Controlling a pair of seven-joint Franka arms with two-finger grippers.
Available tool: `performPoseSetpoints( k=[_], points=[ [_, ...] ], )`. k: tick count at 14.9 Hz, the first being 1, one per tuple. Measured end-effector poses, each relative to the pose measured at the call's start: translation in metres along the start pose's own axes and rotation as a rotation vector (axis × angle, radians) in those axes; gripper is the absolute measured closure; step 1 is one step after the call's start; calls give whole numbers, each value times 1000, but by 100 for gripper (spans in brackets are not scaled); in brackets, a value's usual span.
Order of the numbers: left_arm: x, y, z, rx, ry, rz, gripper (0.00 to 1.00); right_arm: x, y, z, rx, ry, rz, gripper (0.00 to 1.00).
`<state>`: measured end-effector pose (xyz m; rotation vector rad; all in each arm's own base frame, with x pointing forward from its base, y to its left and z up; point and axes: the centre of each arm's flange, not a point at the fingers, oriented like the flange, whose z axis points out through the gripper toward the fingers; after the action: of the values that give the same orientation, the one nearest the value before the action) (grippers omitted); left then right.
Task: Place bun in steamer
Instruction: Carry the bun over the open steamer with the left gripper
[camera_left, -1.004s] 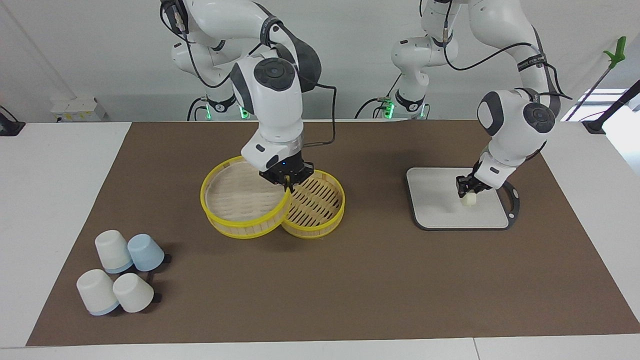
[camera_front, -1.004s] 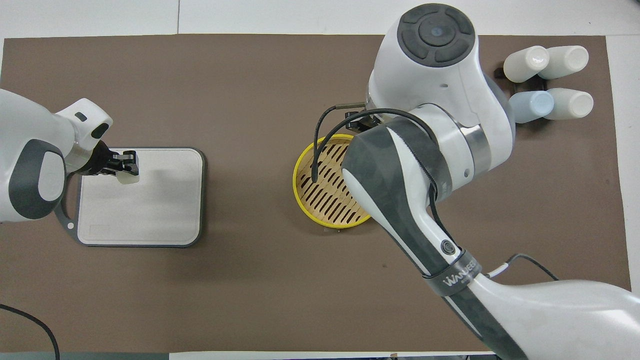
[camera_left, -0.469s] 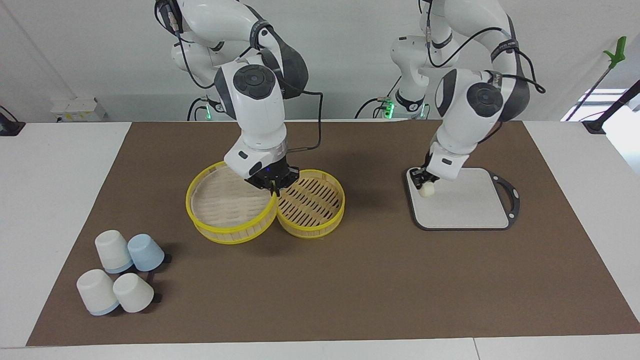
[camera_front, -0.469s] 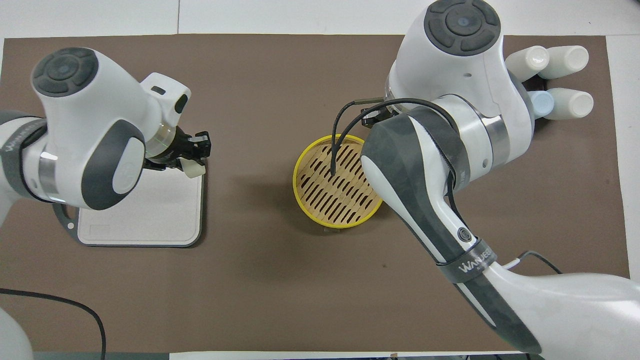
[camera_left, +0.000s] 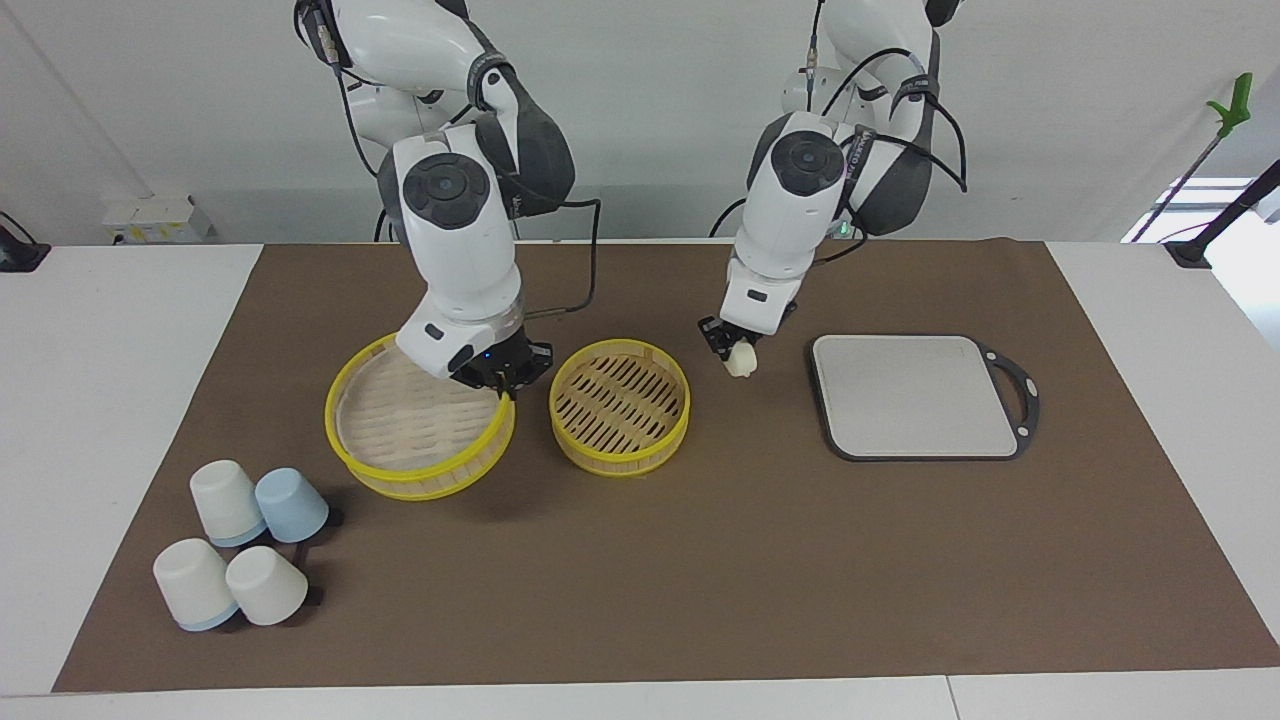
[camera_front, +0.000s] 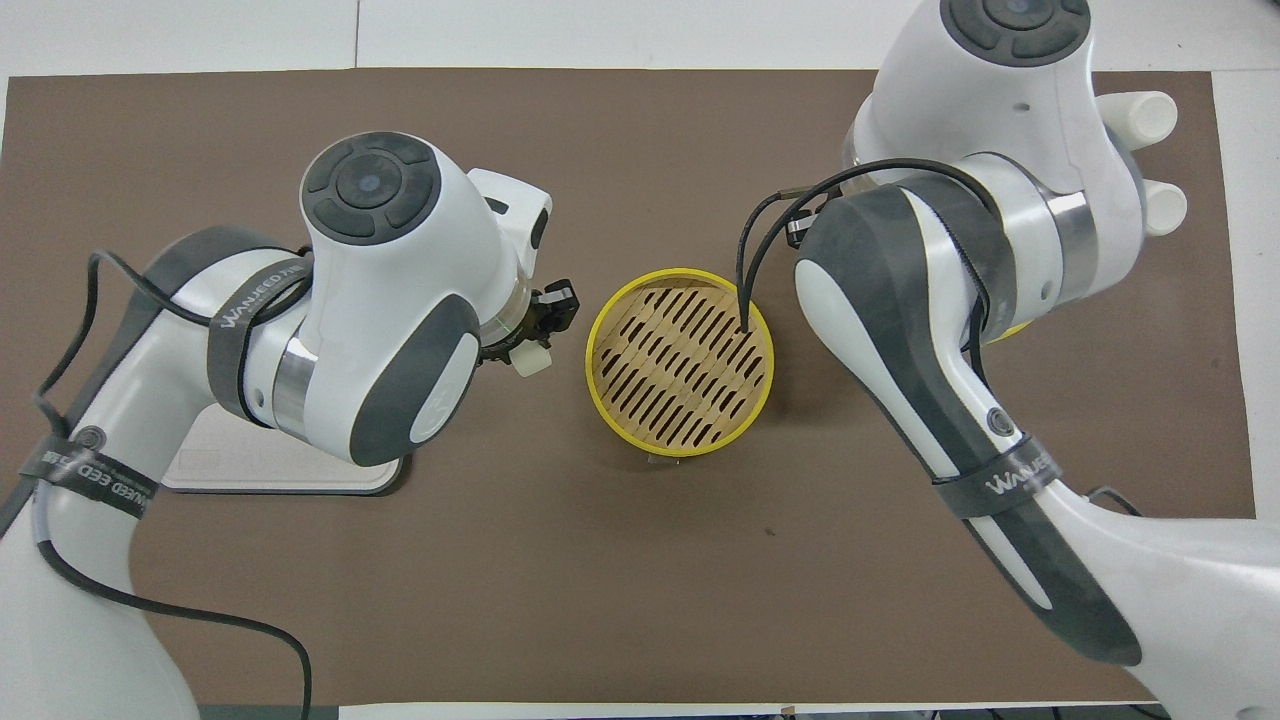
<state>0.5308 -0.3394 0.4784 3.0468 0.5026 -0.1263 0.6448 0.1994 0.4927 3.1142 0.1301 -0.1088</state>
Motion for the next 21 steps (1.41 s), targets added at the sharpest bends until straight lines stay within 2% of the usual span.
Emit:
performPoseSetpoints(
  k=[3,6,9,14,21],
  points=[
    [-17,34,11,-14,3,-14,61,4,31,8,-1,-22,-16,91],
    [-29,72,54,5,-16,-17,61,6,56,14,1,-36,-30,91],
    [-40,96,91,24,-32,1,61,5,58,13,2,-37,-31,91],
    [-66,120,122,32,-37,36,61,3,56,12,2,-38,-35,91],
    [-65,120,147,32,-33,33,60,1,56,17,1,-49,-35,91]
  ],
)
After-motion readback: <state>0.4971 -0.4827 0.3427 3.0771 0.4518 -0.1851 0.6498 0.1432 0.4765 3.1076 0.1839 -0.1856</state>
